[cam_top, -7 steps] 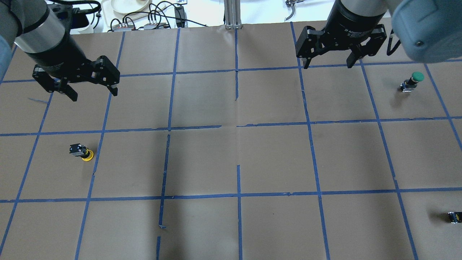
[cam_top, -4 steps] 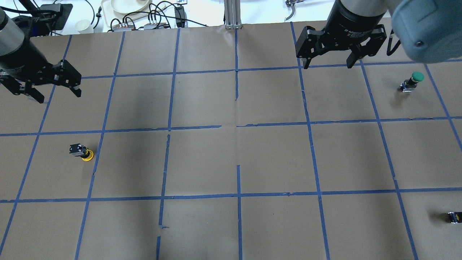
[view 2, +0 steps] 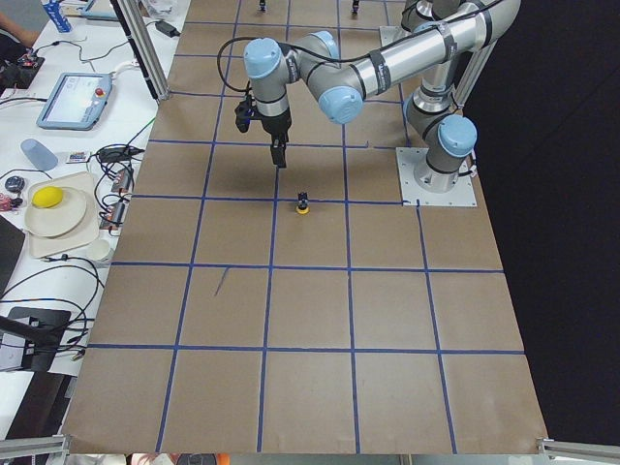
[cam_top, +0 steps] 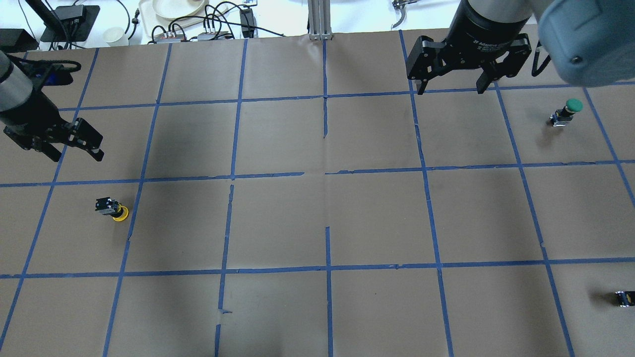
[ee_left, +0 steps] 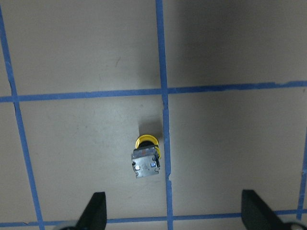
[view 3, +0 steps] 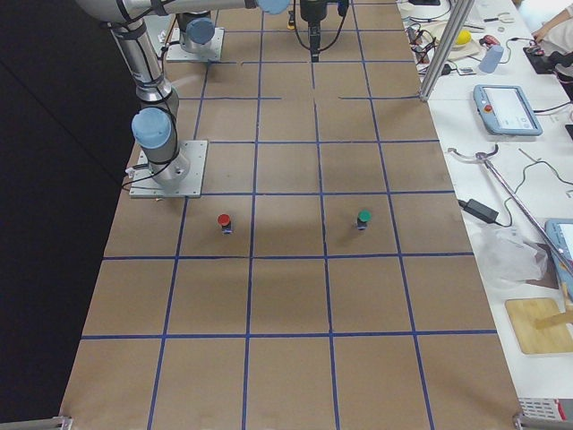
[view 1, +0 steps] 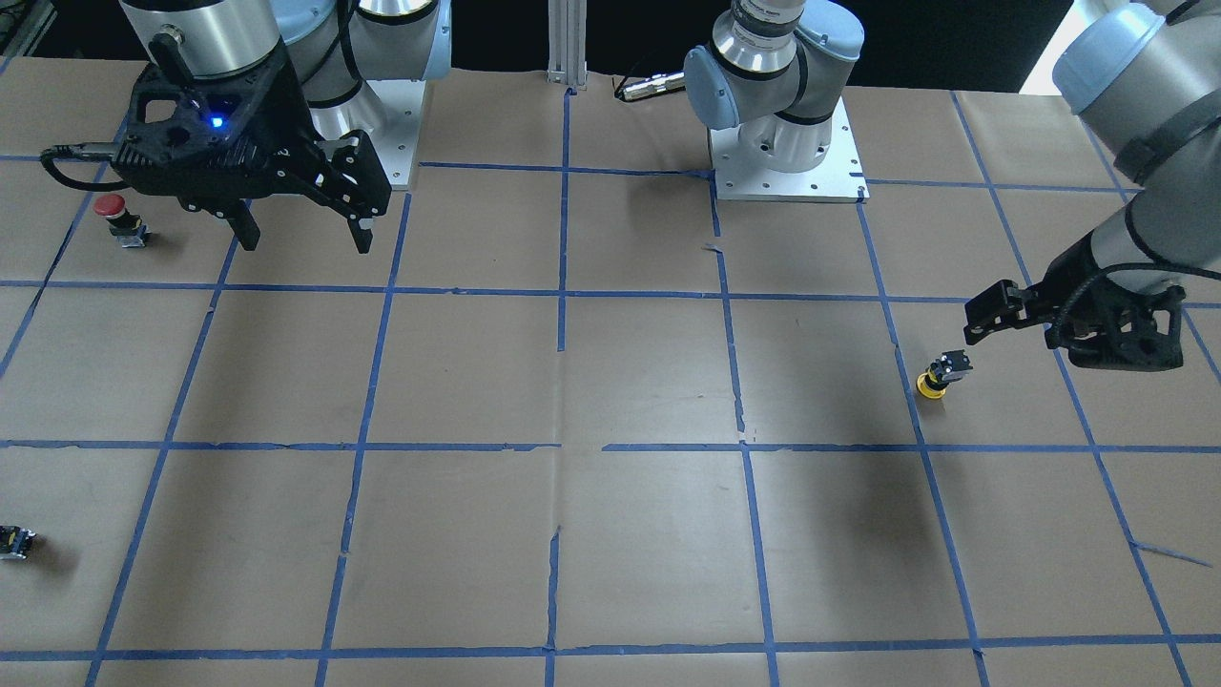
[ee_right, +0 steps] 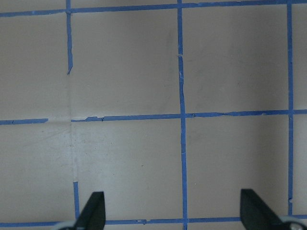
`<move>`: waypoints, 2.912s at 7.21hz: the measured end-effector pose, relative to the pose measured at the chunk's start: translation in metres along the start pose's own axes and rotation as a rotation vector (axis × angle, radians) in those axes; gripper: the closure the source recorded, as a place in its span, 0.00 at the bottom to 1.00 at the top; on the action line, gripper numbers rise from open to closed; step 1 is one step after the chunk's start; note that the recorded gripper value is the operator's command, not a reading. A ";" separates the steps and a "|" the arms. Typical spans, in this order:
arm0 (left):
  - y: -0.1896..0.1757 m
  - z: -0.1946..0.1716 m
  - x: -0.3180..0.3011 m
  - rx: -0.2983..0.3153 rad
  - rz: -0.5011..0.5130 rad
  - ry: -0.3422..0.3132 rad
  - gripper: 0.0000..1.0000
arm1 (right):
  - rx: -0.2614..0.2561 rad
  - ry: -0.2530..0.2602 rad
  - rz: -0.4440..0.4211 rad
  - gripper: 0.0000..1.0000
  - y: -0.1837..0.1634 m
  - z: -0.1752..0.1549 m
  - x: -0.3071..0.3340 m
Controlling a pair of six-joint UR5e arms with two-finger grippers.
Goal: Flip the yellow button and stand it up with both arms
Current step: 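Move the left gripper down toward the yellow-capped button lying on its side, then close the left gripper on the yellow button's body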
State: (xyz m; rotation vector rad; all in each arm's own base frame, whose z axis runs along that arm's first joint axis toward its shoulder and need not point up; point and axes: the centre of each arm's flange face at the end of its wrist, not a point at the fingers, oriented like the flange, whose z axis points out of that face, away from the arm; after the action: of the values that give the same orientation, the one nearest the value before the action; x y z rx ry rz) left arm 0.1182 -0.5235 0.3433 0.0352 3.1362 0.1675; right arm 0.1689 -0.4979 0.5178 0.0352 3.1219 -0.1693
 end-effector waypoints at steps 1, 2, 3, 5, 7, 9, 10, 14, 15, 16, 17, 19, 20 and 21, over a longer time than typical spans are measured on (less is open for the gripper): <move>0.006 0.029 -0.009 0.014 -0.047 -0.015 0.00 | -0.001 0.000 0.000 0.00 0.000 0.000 0.000; 0.012 0.050 -0.017 0.010 -0.109 -0.024 0.01 | -0.002 0.000 0.000 0.00 0.000 0.001 0.000; 0.014 0.066 -0.020 -0.006 -0.164 -0.021 0.00 | -0.002 -0.001 0.002 0.00 0.000 0.001 0.000; 0.013 0.088 -0.023 -0.042 -0.206 -0.008 0.00 | -0.004 -0.006 0.004 0.00 0.001 0.002 -0.001; 0.014 0.108 -0.022 -0.082 -0.208 0.000 0.13 | -0.017 -0.013 -0.010 0.00 0.006 0.007 -0.003; 0.015 0.121 -0.021 -0.108 -0.205 0.005 0.28 | -0.033 -0.014 -0.009 0.00 0.010 0.018 -0.003; 0.016 0.123 -0.021 -0.113 -0.205 0.006 0.28 | -0.034 -0.014 -0.008 0.00 0.011 0.019 -0.004; 0.015 0.121 -0.022 -0.109 -0.204 0.002 0.29 | -0.033 -0.014 -0.006 0.00 0.011 0.019 -0.004; 0.014 0.118 -0.023 -0.104 -0.206 0.000 0.42 | -0.032 -0.014 -0.006 0.00 0.012 0.018 -0.003; 0.013 0.118 -0.024 -0.103 -0.207 0.000 0.67 | -0.032 -0.013 -0.008 0.00 0.012 0.017 -0.002; 0.013 0.119 -0.024 -0.105 -0.207 0.002 0.87 | -0.030 -0.013 -0.009 0.00 0.012 0.017 -0.001; 0.015 0.122 -0.023 -0.113 -0.209 0.004 0.99 | -0.031 -0.011 -0.007 0.00 0.012 0.017 0.001; 0.014 0.121 -0.023 -0.114 -0.210 0.004 0.99 | -0.036 -0.009 -0.005 0.00 0.012 0.017 0.002; 0.013 0.118 -0.023 -0.110 -0.212 0.005 0.99 | -0.039 -0.005 -0.002 0.00 0.011 0.018 0.004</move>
State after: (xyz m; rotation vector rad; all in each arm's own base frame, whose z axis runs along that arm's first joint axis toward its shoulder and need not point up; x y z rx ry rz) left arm 0.1421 -0.4982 0.2276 -0.2962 3.1005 0.3374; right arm 0.1653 -0.4887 0.4984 0.0314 3.1190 -0.1079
